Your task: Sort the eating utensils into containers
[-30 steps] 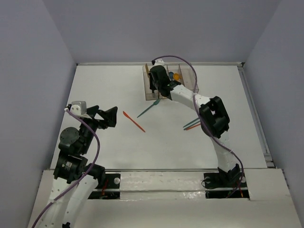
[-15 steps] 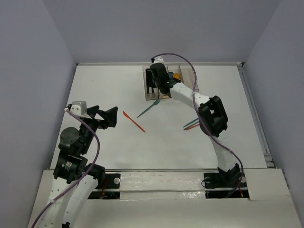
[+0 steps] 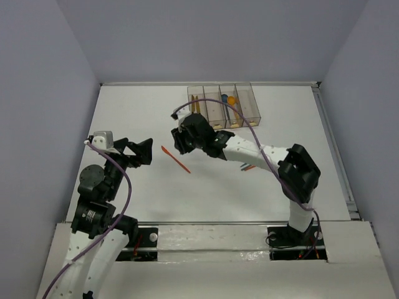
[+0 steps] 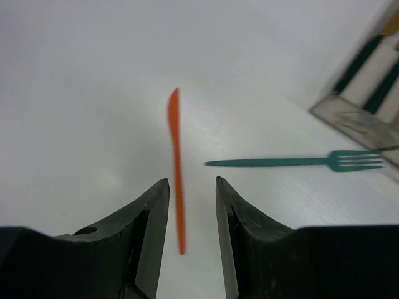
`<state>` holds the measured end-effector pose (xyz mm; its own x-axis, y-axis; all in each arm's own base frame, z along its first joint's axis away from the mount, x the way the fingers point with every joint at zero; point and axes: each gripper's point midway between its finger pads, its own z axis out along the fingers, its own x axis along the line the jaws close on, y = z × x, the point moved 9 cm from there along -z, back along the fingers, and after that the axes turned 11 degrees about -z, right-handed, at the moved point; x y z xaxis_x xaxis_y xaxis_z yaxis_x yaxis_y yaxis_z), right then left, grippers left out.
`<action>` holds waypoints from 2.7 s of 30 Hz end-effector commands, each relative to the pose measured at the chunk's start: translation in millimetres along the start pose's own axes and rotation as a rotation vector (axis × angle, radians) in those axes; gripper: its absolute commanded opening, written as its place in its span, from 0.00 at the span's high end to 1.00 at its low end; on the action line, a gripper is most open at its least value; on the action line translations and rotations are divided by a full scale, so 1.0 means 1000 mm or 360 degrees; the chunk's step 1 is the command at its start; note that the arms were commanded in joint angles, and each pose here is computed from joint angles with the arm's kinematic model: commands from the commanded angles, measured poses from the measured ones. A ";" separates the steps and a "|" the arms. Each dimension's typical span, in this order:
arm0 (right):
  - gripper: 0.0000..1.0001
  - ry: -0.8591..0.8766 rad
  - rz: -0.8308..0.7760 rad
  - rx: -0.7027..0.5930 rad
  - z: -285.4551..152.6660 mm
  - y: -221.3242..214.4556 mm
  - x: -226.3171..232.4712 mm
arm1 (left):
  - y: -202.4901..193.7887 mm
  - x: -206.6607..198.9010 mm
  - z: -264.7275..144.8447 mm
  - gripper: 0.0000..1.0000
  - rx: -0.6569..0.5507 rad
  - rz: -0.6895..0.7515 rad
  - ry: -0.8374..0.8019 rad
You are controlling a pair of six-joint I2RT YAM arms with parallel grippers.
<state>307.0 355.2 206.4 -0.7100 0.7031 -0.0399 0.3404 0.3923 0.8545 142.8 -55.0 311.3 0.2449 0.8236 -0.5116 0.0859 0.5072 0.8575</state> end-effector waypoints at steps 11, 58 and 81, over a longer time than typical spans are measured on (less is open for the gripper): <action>0.52 0.0144 -0.0169 0.0371 0.006 -0.074 0.072 | 0.020 -0.006 0.001 0.01 -0.0127 0.0006 0.0001; 0.51 0.0723 -0.0651 0.0305 0.079 -0.010 -0.007 | 0.019 -0.010 -0.001 0.01 -0.0111 0.0009 -0.0049; 0.51 0.0801 -0.0579 0.0560 0.109 -0.058 -0.022 | 0.019 -0.010 -0.002 0.01 -0.0114 0.0008 -0.0054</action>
<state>367.1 386.3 110.1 -0.9858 0.1677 0.0111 0.1372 0.7653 0.6288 145.4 -53.8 310.0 0.2252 0.8292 -0.5116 0.0850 0.5064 0.8581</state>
